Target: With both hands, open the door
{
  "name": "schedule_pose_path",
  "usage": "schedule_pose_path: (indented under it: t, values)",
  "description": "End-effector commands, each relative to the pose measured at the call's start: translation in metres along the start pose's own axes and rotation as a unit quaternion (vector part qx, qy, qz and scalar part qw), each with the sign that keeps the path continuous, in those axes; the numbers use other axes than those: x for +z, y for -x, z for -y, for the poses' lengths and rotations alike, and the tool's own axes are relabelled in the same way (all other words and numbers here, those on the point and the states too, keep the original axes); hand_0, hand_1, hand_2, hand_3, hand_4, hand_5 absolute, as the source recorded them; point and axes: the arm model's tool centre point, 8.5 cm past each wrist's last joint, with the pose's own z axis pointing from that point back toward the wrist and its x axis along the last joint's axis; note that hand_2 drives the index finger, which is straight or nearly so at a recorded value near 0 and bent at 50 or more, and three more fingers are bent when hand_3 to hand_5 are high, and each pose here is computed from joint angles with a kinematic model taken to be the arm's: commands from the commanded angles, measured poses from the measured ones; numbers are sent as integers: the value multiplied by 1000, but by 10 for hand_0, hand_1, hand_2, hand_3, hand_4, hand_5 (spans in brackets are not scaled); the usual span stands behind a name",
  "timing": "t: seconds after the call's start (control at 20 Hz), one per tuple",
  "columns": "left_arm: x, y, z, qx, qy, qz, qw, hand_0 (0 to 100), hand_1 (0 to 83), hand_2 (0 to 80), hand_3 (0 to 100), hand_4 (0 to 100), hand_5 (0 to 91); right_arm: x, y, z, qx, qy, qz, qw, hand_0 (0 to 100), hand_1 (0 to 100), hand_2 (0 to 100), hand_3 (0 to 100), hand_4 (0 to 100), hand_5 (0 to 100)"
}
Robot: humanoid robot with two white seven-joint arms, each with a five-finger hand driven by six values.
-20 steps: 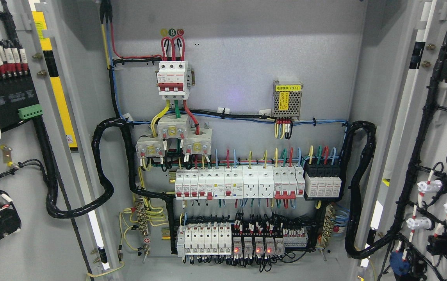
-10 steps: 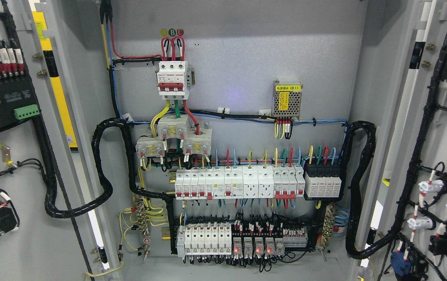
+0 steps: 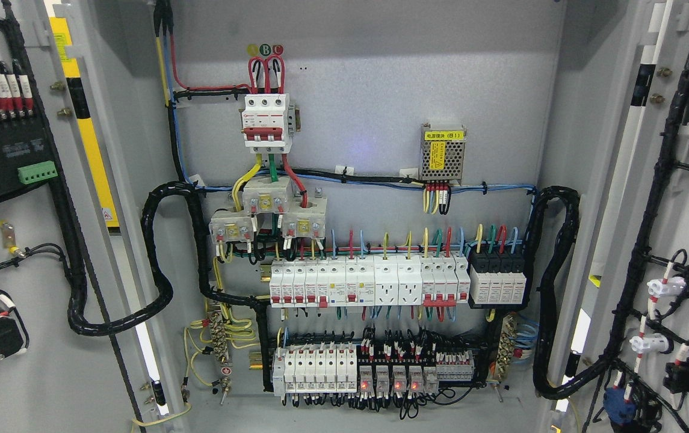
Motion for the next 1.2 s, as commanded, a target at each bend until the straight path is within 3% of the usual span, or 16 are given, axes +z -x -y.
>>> schedule_pose_path:
  t: [0.0,0.3,0.8,1.0,1.15]
  values:
    - [-1,-3,-6,-6,2,-3,1000,0,206,209,414,176,0,3,-1,5,7,14,0,1000,215,106,0,0,0,0]
    - [1,-1,1,-6,16,-11,1000,0,207,209,413,177,0,7,-2,9,13,25,-2,1000,215,106,0,0,0,0]
    - [1,-9,41,-11,67,-6,998,0,208,201,407,173,0,9,-4,12,17,29,-3,999,215,107,0,0,0,0]
    - [0,-9,52,-7,76,-1,997,0,208,201,401,173,0,8,-1,5,4,19,-5,1000,215,108,0,0,0,0]
    - [0,-8,57,-5,78,0,997,0,208,200,399,170,0,9,9,-15,-30,2,-17,999,215,107,0,0,0,0]
